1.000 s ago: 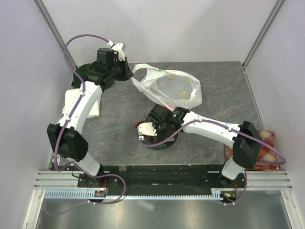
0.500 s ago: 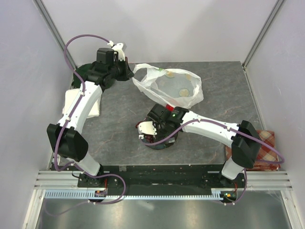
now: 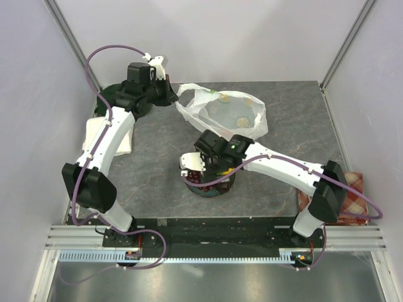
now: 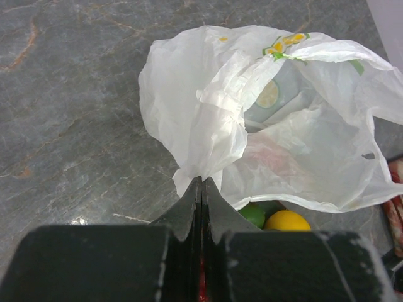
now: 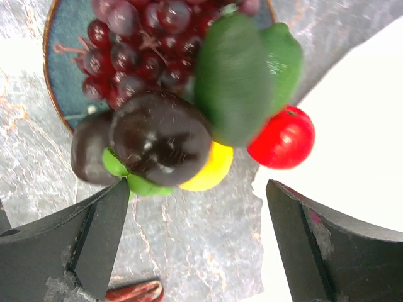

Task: Take the fake fruits out of the plastic bag
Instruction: Place the fake fruit on the plate.

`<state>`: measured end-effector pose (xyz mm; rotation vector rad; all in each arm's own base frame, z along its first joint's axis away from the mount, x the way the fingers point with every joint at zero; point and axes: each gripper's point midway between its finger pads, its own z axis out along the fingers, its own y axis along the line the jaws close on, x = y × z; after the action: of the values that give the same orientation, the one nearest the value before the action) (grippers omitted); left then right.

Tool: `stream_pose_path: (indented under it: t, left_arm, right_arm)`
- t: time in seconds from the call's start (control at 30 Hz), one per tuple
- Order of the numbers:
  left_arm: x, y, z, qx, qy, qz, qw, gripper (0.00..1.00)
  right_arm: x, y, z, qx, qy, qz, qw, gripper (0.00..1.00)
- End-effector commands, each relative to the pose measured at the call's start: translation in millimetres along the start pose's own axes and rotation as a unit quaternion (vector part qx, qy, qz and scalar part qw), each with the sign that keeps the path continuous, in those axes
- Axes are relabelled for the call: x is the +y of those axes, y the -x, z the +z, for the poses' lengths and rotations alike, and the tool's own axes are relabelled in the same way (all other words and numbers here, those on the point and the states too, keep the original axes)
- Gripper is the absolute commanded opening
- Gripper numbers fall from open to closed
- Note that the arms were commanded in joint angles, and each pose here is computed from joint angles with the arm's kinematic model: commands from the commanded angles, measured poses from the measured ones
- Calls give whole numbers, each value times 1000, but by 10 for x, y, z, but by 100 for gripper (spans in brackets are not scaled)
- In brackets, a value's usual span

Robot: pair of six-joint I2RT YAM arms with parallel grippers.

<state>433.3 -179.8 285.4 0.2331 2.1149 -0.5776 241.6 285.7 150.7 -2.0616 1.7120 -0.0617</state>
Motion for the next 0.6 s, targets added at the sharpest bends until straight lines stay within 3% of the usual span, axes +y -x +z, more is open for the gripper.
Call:
stream_pose_path:
  t: [0.0,0.13,0.3,0.33,0.43,0.57]
  left_arm:
    - [-214,354,-83,-45,-47,9,998,4]
    - [-226,380,-53,-46,-51,3,998,4]
    - [-266,449,-6,-47,-63,2,997,4]
    - [-299,452,0,-44,-71,-5,997,5]
    - [-513,515,4,-36,-132,-12,991,21]
    - [-617,534,88,-20,-163,-46,985,22]
  right_arm:
    - [-201,-17,-415,-15,-54,17,998,98]
    - [-375,-39,-511,-40,-74,77,993,98]
    - [-642,-250,-328,-47,-67,180,980,98]
    - [-733,-261,-323,-56,-69,218,972,98]
    - [-999,-422,-191,-69,-59,300,950,94]
    - [-1265,-561,27,-81,-51,351,931,84]
